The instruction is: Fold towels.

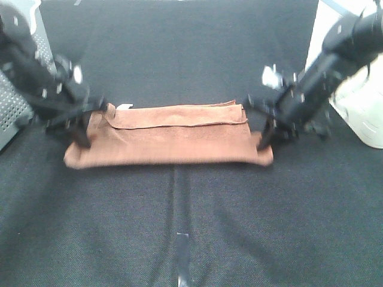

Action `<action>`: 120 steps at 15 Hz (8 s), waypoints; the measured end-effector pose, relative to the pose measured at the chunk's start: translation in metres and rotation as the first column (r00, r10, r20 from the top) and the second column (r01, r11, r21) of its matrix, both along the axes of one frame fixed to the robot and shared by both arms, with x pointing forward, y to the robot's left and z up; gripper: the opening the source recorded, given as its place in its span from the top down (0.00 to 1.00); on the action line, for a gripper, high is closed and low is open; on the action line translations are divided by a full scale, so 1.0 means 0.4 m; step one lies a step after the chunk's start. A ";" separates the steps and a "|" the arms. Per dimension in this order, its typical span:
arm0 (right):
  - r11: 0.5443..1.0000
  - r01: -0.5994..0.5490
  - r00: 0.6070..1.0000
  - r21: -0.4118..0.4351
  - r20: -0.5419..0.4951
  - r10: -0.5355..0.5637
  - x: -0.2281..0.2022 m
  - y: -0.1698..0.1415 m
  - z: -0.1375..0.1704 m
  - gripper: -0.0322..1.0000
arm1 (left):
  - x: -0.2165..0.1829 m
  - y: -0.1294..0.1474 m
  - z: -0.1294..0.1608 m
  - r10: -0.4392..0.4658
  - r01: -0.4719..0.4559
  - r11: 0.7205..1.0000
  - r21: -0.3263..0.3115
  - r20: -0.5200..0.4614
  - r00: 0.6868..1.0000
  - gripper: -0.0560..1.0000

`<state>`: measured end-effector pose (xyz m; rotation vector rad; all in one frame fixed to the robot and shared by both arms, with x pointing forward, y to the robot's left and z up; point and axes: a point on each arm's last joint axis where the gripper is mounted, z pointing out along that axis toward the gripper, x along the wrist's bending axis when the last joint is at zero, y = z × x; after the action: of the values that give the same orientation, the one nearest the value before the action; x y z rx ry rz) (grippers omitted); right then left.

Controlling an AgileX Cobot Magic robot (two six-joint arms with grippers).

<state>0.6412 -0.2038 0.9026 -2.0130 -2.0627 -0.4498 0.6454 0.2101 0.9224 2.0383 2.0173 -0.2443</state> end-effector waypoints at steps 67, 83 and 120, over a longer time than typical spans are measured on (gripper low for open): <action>0.812 -0.261 0.943 0.522 0.319 0.098 0.184 0.332 0.137 0.15 | 0.292 -0.050 0.315 0.296 -0.160 0.945 -0.286 0.534 0.792 0.23; 0.936 -0.234 0.968 0.261 0.154 0.199 0.207 0.171 0.006 0.15 | 0.265 -0.034 0.318 0.184 -0.109 0.978 -0.176 0.496 0.849 0.23; 0.973 -0.111 0.504 -0.204 0.832 0.232 -0.995 -0.192 0.389 0.15 | -1.010 0.205 0.325 -0.237 0.052 0.968 0.246 0.822 0.518 0.23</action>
<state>0.2430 -0.2805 1.0584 -1.7505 -2.8421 -1.5844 0.2414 0.2921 1.0526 1.8399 1.2481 0.8241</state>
